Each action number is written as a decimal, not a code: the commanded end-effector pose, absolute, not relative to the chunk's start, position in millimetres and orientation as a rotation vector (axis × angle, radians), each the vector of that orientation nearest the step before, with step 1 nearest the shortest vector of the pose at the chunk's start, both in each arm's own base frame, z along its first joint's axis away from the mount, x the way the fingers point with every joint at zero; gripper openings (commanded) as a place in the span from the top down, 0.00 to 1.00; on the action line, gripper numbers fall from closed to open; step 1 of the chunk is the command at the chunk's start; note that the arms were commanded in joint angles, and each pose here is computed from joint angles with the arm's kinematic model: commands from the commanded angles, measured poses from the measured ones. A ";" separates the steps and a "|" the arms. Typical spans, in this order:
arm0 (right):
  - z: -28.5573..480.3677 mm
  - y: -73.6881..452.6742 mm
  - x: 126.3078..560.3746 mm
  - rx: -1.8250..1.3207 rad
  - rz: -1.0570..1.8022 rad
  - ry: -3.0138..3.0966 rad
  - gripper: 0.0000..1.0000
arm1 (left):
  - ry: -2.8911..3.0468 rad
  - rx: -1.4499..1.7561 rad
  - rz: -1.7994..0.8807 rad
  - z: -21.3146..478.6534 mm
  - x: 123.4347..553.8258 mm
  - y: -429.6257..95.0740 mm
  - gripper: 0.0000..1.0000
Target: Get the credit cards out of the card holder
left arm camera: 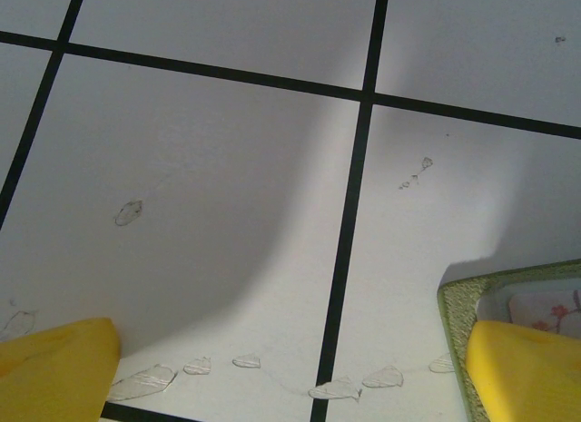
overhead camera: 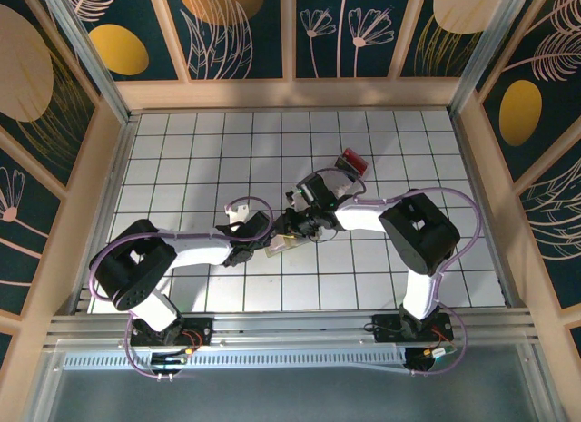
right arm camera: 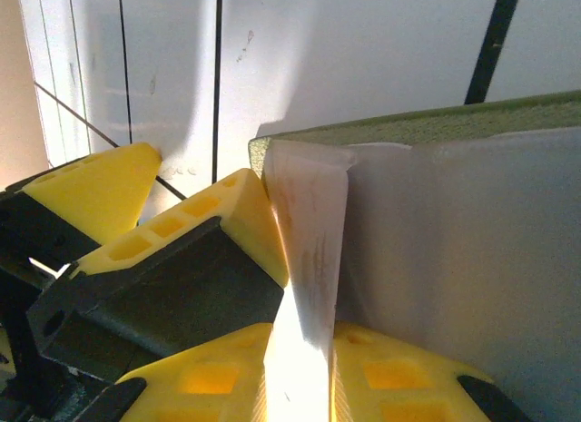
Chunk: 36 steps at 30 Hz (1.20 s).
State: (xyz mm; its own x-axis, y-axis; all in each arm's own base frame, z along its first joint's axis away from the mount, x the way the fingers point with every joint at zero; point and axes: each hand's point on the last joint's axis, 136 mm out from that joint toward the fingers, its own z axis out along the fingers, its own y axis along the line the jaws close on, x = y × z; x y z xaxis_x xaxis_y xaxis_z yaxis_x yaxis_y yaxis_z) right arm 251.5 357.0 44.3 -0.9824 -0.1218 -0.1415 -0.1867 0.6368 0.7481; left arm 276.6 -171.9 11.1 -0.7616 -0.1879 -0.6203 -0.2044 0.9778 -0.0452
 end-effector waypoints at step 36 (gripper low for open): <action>66.7 330.2 263.5 -0.130 1.457 2.626 0.84 | 2.508 -0.290 0.246 -15.2 267.2 -137.8 0.01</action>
